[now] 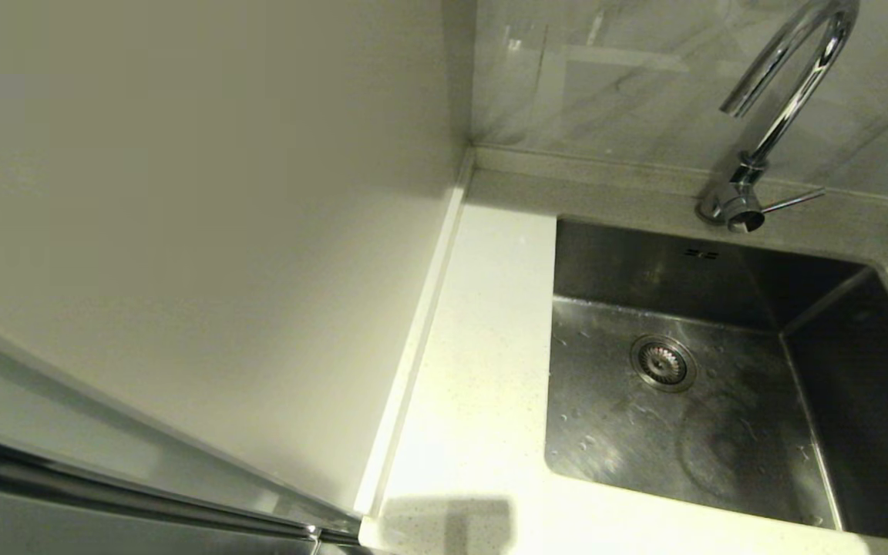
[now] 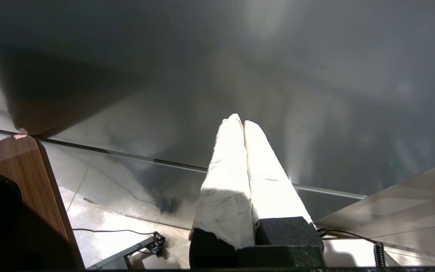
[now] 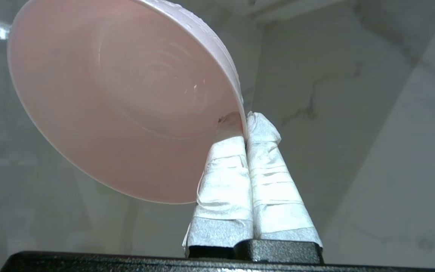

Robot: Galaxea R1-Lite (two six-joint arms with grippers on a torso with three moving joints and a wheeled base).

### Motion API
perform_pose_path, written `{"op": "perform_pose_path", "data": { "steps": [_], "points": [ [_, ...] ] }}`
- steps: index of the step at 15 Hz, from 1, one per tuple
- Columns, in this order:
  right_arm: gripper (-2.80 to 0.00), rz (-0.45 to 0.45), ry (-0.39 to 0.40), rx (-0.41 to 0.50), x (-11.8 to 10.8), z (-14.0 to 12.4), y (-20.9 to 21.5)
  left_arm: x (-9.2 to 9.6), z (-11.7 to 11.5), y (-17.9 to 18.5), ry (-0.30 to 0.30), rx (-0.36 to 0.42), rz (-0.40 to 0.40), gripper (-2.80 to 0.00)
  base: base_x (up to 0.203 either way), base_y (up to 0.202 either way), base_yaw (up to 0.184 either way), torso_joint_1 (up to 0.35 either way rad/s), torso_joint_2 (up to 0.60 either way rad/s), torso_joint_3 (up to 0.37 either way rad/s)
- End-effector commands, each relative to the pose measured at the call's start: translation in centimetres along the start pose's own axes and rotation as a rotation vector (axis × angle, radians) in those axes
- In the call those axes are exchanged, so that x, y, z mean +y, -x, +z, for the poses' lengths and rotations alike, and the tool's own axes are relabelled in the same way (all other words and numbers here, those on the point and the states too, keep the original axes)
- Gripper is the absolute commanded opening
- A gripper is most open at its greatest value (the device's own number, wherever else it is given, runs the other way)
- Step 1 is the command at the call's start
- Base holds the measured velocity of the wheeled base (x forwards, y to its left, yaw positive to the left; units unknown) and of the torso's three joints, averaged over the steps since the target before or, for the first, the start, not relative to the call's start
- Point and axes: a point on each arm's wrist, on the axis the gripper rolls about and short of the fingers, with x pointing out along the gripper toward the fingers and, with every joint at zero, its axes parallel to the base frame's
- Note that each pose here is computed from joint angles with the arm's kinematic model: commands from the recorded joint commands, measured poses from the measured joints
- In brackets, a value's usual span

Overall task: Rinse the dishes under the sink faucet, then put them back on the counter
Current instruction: Put a bowl back to the table from the sink

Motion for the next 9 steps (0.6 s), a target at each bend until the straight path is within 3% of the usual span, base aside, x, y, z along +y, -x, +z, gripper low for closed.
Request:
{"op": "perform_pose_path", "data": {
  "steps": [1,2,3,6,8,9],
  "points": [
    [-2.8,0.019,0.027,0.046,0.0,-0.8,0.6,0.0,-0.1,0.0,0.0,0.003,0.0,-2.8,0.0,0.0,0.0,0.0,0.0,0.0],
    [-2.8,0.04,0.057,0.105,0.4,-1.2,0.3,0.0,-0.1,0.0,0.0,0.003,0.0,-2.8,0.0,0.0,0.0,0.0,0.0,0.0],
    [-2.8,0.081,0.113,0.226,0.8,-2.4,0.2,0.0,-0.1,0.0,0.0,0.002,0.001,-2.8,0.0,0.0,0.0,0.0,0.0,0.0],
    [-2.8,0.202,0.291,0.708,0.9,-6.5,2.0,0.0,-0.1,0.0,0.0,0.003,0.001,-2.8,0.0,0.0,0.0,0.0,0.0,0.0],
    [-2.8,0.253,0.337,1.004,0.2,-7.9,3.4,0.0,-0.1,0.0,0.0,0.004,0.001,-2.8,0.0,0.0,0.0,0.0,0.0,0.0],
    [-2.8,0.263,0.322,1.133,-0.4,-7.9,3.6,0.0,-0.1,0.0,0.0,0.003,0.0,-2.8,0.0,0.0,0.0,0.0,0.0,0.0]
  ]
}}
